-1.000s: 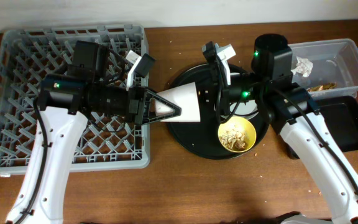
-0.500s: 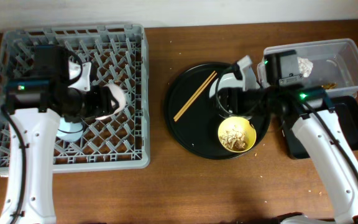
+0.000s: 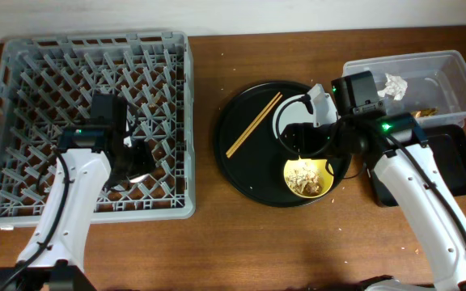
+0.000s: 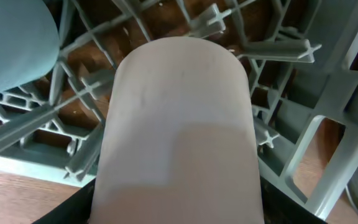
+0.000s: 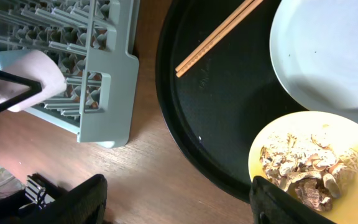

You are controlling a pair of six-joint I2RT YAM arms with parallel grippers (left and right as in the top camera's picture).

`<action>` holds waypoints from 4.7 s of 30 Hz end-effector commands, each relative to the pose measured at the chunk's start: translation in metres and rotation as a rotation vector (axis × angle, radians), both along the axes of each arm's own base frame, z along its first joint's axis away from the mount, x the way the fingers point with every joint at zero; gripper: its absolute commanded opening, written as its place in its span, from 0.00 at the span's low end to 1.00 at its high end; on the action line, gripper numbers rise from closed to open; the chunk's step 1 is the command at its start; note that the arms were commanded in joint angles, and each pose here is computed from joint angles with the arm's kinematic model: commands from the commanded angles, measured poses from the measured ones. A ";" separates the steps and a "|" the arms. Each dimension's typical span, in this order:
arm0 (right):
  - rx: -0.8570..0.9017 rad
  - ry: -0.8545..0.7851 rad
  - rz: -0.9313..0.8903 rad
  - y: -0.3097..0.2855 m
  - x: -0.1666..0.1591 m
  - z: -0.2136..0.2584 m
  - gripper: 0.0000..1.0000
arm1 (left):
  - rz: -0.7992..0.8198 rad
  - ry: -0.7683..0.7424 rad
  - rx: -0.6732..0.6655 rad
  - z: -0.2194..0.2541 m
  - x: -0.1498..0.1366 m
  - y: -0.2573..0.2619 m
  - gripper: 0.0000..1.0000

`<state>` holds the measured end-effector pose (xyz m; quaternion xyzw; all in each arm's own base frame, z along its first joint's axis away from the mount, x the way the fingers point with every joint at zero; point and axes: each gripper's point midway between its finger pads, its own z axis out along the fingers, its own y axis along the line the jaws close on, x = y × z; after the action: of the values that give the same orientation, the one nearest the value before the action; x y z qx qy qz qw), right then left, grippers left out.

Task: Sort waste into correct bins and load items into the dishwasher rack
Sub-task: 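Grasp the pink cup with the left gripper and set it in the rack, then lift the yellow bowl with the right gripper and tip scraps onto the black tray, then grasp the chopsticks with the left gripper and stand them in the rack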

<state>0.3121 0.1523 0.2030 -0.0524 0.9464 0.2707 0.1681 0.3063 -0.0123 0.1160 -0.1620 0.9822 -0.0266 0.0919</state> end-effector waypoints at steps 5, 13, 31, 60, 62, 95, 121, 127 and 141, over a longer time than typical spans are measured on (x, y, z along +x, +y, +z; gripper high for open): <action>-0.012 -0.023 0.004 0.000 -0.001 0.004 0.75 | 0.017 -0.054 -0.031 0.015 0.013 -0.005 0.99; -0.185 0.025 -0.066 -0.026 0.008 -0.027 0.62 | -0.193 -0.296 -0.146 0.136 0.041 -0.034 0.99; -0.590 0.339 -0.020 -0.009 -0.011 -0.195 0.04 | -0.427 -0.474 -0.105 0.204 0.012 -0.043 0.99; 0.816 -0.435 -0.419 -0.268 0.017 -0.024 0.04 | -0.427 -0.474 -0.105 0.204 0.012 -0.043 0.99; 0.802 -0.433 -0.419 -0.268 0.018 -0.026 0.04 | -0.427 -0.474 -0.105 0.204 0.012 -0.043 0.99; -0.176 -0.253 0.180 -0.019 -0.024 -0.035 0.04 | -0.427 -0.474 -0.105 0.204 0.012 -0.043 0.99; -0.248 -0.126 -0.243 -0.034 0.030 0.023 0.60 | -0.507 -0.529 -0.281 0.216 0.015 -0.077 0.99; -0.258 -0.109 -0.362 -0.081 0.009 0.042 0.68 | -0.722 -0.270 -0.068 0.107 0.056 -0.158 0.89; -0.285 -0.052 -0.380 -0.092 -0.001 0.034 0.73 | -0.935 -0.200 -0.035 -0.080 0.134 -0.243 0.54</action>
<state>0.3088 0.0625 0.2328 0.0909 0.9656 0.0966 0.2236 0.4422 -0.2467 0.0551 0.2650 0.9435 -0.1049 0.1692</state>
